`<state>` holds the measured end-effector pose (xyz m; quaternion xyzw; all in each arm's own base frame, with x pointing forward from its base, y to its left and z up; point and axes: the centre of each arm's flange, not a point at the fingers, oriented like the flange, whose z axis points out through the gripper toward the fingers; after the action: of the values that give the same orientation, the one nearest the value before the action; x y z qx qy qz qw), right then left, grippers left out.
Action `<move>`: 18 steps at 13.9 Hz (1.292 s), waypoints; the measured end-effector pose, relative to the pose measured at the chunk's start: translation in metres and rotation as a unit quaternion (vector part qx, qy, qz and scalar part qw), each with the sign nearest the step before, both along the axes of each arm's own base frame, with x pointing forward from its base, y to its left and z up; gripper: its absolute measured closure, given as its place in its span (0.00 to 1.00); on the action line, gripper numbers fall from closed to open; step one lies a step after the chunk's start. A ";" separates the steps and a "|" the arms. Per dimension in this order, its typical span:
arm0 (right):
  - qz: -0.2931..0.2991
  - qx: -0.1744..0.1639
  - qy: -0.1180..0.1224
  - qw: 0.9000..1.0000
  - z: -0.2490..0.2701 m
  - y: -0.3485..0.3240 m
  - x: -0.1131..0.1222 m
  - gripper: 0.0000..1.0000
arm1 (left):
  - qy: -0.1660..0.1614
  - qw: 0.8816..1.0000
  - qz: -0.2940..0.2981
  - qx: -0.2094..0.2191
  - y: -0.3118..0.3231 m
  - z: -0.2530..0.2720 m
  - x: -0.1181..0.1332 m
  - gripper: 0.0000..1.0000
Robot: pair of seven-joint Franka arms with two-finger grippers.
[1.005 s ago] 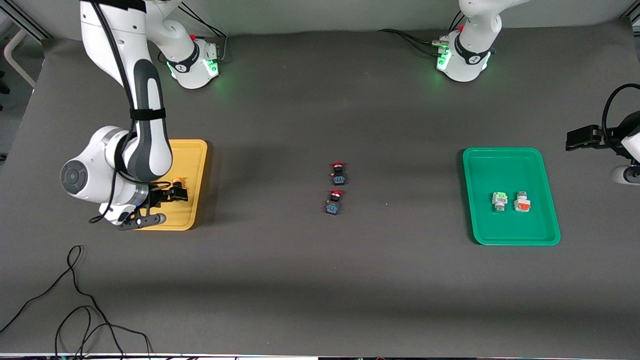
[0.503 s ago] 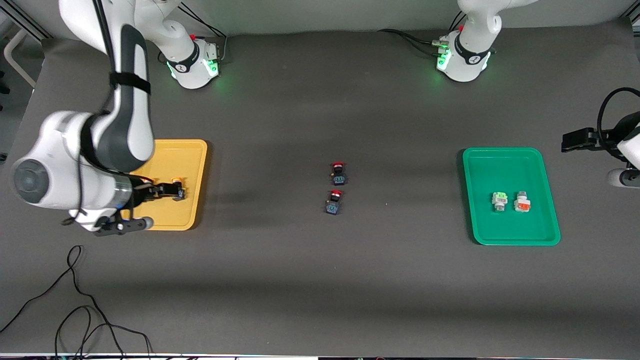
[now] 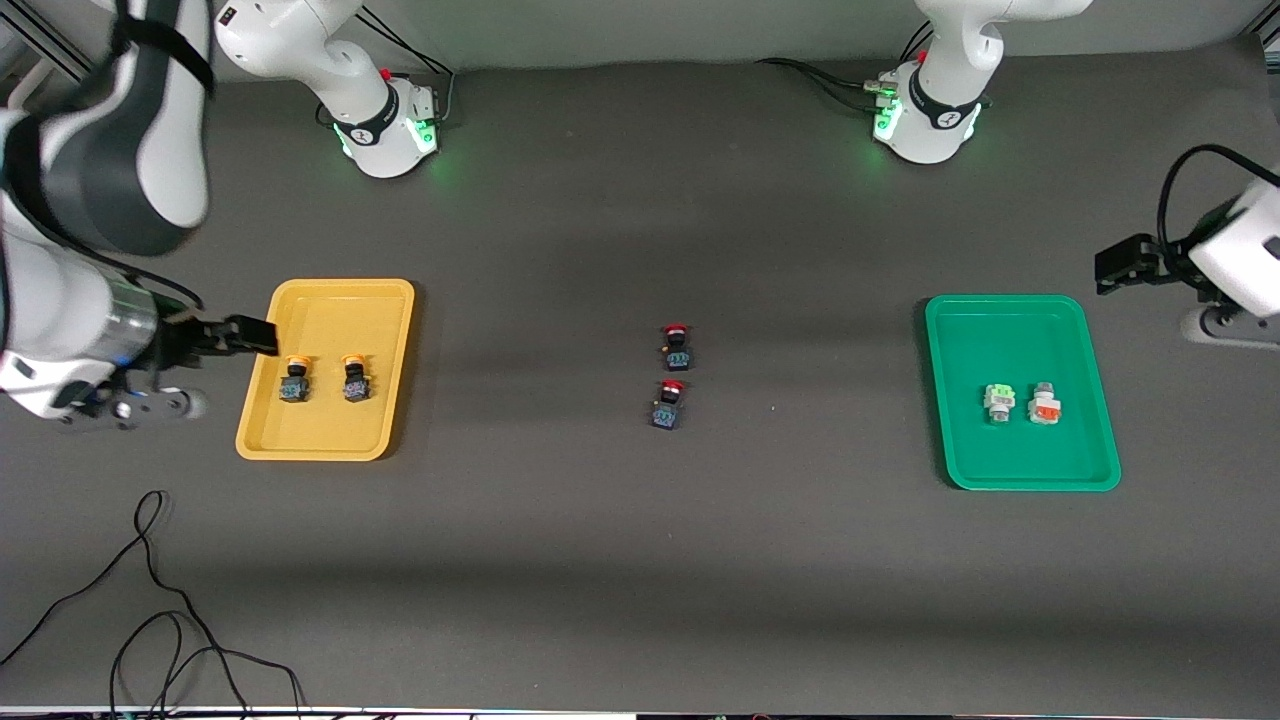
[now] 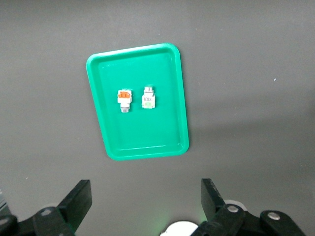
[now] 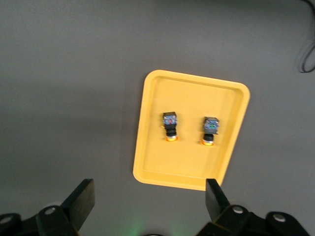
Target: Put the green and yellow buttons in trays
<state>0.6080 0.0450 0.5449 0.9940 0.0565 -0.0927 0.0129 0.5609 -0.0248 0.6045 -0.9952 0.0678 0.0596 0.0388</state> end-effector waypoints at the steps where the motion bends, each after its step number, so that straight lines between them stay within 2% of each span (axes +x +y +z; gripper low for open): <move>1: -0.003 0.002 -0.002 1.000 0.007 -0.009 -0.003 0.00 | -0.005 1.000 0.000 -0.001 0.003 -0.006 -0.013 0.00; 4: -0.012 0.010 -0.013 1.000 0.030 -0.035 -0.013 0.00 | -0.003 1.000 0.002 -0.003 0.009 -0.016 -0.036 0.00; 13: -0.045 0.023 -0.044 0.998 0.051 -0.084 -0.061 0.00 | -0.001 1.000 0.006 -0.003 0.012 -0.020 -0.030 0.00; 18: -0.042 0.011 -0.051 0.998 0.054 -0.085 -0.066 0.00 | 0.003 1.000 0.008 -0.002 0.014 -0.023 -0.029 0.00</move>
<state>0.5420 -0.0396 0.5988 0.9990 0.0149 -0.0417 0.0006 0.5317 -0.0106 0.5810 -0.9956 0.0598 0.0632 0.0358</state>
